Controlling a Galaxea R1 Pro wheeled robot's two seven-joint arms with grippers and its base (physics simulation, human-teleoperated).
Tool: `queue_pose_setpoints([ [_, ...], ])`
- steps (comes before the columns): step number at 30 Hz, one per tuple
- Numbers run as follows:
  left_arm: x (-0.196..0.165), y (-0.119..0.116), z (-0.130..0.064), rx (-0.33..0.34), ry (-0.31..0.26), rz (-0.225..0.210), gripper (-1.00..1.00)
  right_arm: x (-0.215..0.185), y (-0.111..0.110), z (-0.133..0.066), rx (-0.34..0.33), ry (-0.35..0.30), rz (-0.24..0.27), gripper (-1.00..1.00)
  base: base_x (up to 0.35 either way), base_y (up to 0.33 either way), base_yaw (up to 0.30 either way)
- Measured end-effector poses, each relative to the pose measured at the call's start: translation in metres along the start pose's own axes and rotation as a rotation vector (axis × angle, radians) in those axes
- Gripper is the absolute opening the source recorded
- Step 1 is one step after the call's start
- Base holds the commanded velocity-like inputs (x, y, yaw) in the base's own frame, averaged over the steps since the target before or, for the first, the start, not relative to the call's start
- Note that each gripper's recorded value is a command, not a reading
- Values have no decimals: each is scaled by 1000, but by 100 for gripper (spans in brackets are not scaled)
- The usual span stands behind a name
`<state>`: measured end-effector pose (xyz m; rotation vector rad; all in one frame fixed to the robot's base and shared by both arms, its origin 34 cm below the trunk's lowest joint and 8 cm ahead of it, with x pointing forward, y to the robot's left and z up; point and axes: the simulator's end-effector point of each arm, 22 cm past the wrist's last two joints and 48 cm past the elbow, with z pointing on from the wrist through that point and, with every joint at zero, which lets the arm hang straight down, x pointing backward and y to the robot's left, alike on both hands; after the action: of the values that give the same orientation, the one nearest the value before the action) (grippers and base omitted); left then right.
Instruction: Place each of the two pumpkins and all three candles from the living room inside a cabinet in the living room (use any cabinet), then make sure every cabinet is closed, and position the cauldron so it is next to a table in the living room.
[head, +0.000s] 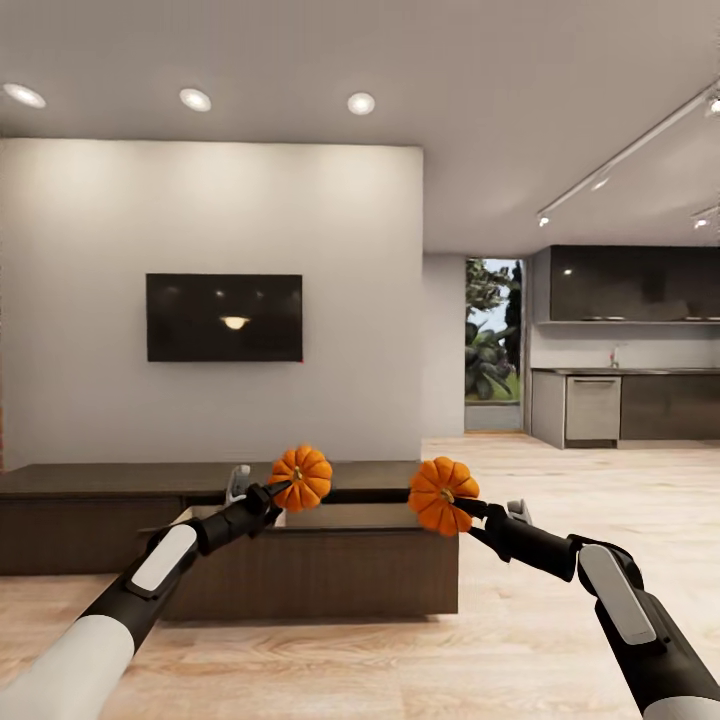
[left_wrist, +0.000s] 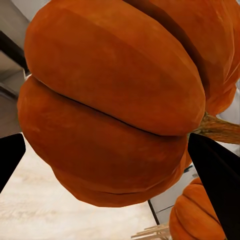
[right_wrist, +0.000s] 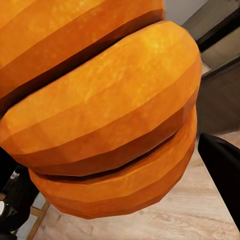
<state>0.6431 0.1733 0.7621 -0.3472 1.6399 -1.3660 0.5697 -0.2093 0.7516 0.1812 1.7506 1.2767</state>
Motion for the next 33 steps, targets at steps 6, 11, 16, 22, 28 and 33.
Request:
queue_pose_setpoints([
  [6,-3,-12,-3,14,-7,12,-100,-3,10,-4,-12,-7,-13,-100,0,0,0],
  [11,-5,-22,-6,27,-12,22,-100,-5,19,-7,-22,-13,-22,-100,0,0,0],
  [16,-7,-32,-9,40,-17,32,-100,-7,27,-11,-32,-20,-33,-100,0,0,0],
  [22,-9,-44,-13,53,-23,44,-100,-10,37,-15,-43,-28,-45,-100,0,0,0],
  [28,-11,-55,-17,67,-30,55,-100,-13,47,-19,-54,-37,-59,-100,0,0,0],
  [33,-14,-67,-21,81,-37,67,-100,-15,57,-24,-65,-46,-72,-100,0,0,0],
])
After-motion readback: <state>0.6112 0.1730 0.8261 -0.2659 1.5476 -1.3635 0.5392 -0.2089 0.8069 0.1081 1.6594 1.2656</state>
